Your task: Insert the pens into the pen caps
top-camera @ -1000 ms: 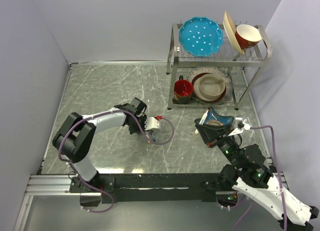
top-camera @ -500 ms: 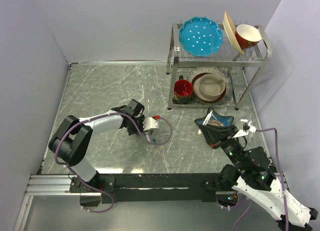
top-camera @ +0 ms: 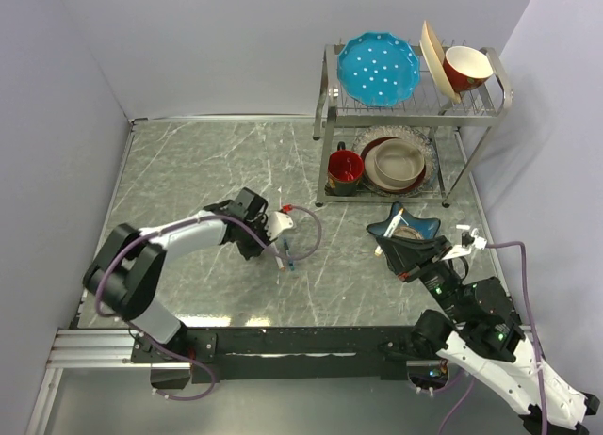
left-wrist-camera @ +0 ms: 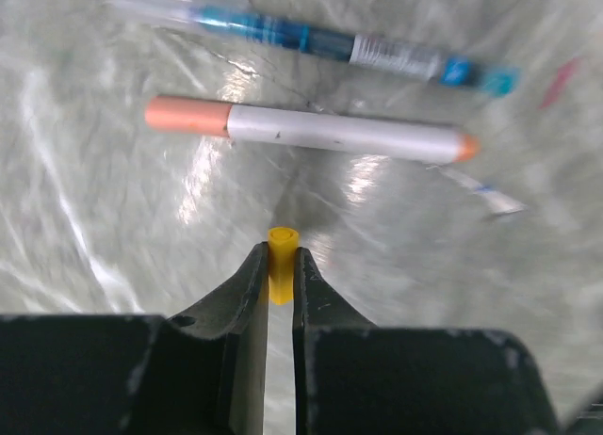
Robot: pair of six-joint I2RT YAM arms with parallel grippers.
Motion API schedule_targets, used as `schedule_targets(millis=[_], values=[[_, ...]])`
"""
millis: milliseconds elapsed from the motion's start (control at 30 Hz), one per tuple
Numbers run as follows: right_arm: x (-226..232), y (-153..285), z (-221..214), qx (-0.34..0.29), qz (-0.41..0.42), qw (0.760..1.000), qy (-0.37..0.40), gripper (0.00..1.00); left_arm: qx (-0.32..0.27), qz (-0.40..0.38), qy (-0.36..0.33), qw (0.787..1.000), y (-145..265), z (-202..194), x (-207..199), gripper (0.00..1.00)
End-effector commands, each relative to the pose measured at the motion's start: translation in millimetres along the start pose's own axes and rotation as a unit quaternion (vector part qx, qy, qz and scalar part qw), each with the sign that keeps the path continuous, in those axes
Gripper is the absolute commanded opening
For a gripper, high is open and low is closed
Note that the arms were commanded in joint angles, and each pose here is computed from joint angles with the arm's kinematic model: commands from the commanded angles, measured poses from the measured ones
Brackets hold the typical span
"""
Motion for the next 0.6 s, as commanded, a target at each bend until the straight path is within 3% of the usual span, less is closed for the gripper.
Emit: schedule_targets(millis=[0, 100, 167, 267, 367, 400, 500, 567], values=[[12, 2, 13, -0.008, 0.006, 1.000, -0.019, 0.00, -0.103, 0.012, 0.122, 0.987, 36, 44, -9, 0.01], [9, -3, 9, 0.006, -0.007, 1.000, -0.010, 0.00, -0.175, 0.038, 0.202, 0.963, 66, 70, -6, 0.01], [10, -5, 7, 0.020, -0.011, 1.000, -0.004, 0.00, -0.259, 0.057, 0.198, 0.944, 97, 90, -5, 0.01], [14, -10, 1, 0.044, -0.003, 0.999, 0.004, 0.00, -0.375, 0.080, 0.229, 0.895, 146, 107, -11, 0.01], [18, -18, -10, 0.080, 0.006, 0.997, 0.012, 0.00, -0.504, 0.082, 0.248, 0.823, 201, 122, -21, 0.01], [19, -21, -13, 0.089, 0.009, 0.996, 0.012, 0.00, -0.547, 0.071, 0.276, 0.787, 220, 129, -23, 0.01], [24, -32, -29, 0.128, 0.025, 0.991, 0.008, 0.00, -0.590, 0.029, 0.351, 0.727, 235, 125, -33, 0.01], [29, -42, -44, 0.159, 0.045, 0.986, 0.005, 0.00, -0.587, 0.002, 0.370, 0.720, 238, 127, -38, 0.01]])
Point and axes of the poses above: each gripper's point midway between its finger pads, its own y axis back along the fingers, its own x axis along the line the jaws close on, z = x × y, the point moved 4 cm from there along y, back along the fingers, and after that the axes turned 10 degrees about -y, right-handed, at the moved point
